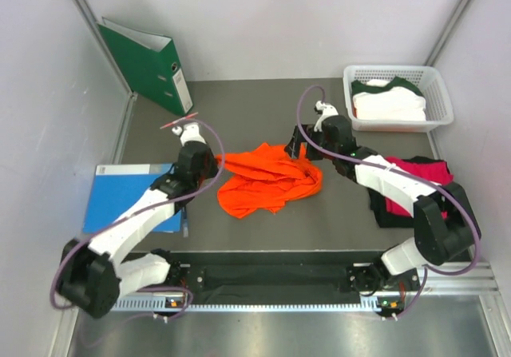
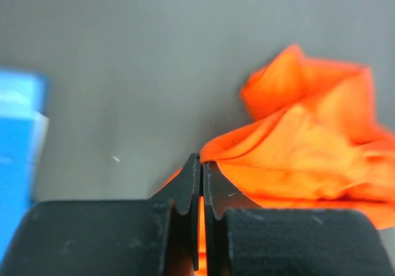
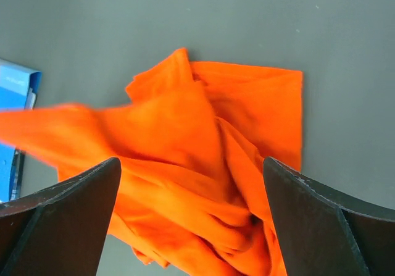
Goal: Fold and stack the t-shirts
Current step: Flatten out the tshirt
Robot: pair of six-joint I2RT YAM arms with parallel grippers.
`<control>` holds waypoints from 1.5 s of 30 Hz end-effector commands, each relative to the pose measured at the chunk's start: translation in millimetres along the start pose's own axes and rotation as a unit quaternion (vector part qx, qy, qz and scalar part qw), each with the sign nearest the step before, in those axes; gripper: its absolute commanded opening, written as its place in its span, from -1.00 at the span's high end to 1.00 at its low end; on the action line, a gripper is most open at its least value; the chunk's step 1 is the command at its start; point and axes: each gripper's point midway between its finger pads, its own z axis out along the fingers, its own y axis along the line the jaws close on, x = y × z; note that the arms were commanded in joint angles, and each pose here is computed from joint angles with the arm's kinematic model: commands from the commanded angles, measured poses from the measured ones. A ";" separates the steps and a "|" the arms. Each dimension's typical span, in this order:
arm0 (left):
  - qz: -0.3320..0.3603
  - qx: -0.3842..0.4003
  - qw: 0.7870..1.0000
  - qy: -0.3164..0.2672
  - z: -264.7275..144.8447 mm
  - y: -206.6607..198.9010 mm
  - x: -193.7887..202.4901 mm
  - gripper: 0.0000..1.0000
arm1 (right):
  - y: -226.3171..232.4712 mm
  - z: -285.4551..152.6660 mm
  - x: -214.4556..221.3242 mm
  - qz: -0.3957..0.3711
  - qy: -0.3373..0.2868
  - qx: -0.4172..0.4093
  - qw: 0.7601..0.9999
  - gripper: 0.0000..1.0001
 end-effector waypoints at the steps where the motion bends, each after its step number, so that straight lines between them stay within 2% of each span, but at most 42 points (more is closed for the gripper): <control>1: 0.027 -0.036 0.994 -0.096 -53.9 9.5 -69.6 1.00 | -9.0 7.8 -7.8 0.010 -0.014 -0.011 1.000 -0.94; 3: 0.026 -0.038 0.991 -0.128 -77.7 11.4 -90.8 1.00 | -9.1 12.3 -6.2 0.016 -0.008 -0.022 1.000 -0.94; 7: 0.011 -0.065 0.988 -0.141 -114.9 29.0 -99.6 1.00 | -16.5 31.8 11.0 0.038 0.023 -0.042 0.998 -0.95; 13: -0.064 -0.114 0.971 -0.202 -166.4 61.8 -117.0 1.00 | -21.0 56.5 35.1 0.063 0.073 -0.064 0.993 -0.93; 18: -0.063 -0.151 0.961 -0.222 -189.2 80.0 -124.6 1.00 | -26.6 62.4 37.4 0.060 0.075 -0.052 0.994 -0.93; 23: -0.064 -0.147 0.961 -0.224 -191.2 77.2 -128.9 1.00 | -34.7 71.2 44.1 0.060 0.082 -0.038 0.994 -0.89; 25: -0.064 -0.149 0.961 -0.225 -190.3 76.2 -131.1 1.00 | -36.6 81.2 53.4 0.063 0.093 -0.039 0.993 -0.49; 26: -0.064 -0.148 0.960 -0.228 -191.3 75.3 -134.0 1.00 | -34.5 86.9 50.1 0.062 0.093 -0.041 0.993 -0.20; 27: -0.063 -0.150 0.959 -0.230 -191.6 74.9 -136.2 1.00 | -37.2 94.0 60.5 0.063 0.108 -0.038 0.991 0.39; 30: -0.052 -0.165 0.956 -0.237 -192.9 73.5 -148.0 1.00 | -41.3 99.2 62.7 0.059 0.115 -0.026 0.991 0.86; 33: -0.041 -0.189 0.952 -0.239 -194.0 74.9 -157.6 1.00 | -75.3 89.3 62.1 0.054 0.120 0.079 0.988 1.00; 35: -0.036 -0.197 0.950 -0.239 -194.2 75.5 -160.9 1.00 | -110.2 71.6 68.6 0.068 0.126 0.180 0.973 1.00; 37: -0.036 -0.205 0.948 -0.242 -195.2 78.3 -161.3 1.00 | -131.6 58.0 67.4 0.085 0.119 0.228 0.963 1.00; 41: -0.039 -0.210 0.945 -0.249 -199.5 82.9 -160.4 1.00 | -145.8 38.8 85.0 0.149 0.133 0.253 0.947 1.00; 45: -0.038 -0.211 0.944 -0.251 -204.4 85.3 -160.5 1.00 | -144.9 24.1 74.0 0.159 0.116 0.267 0.943 1.00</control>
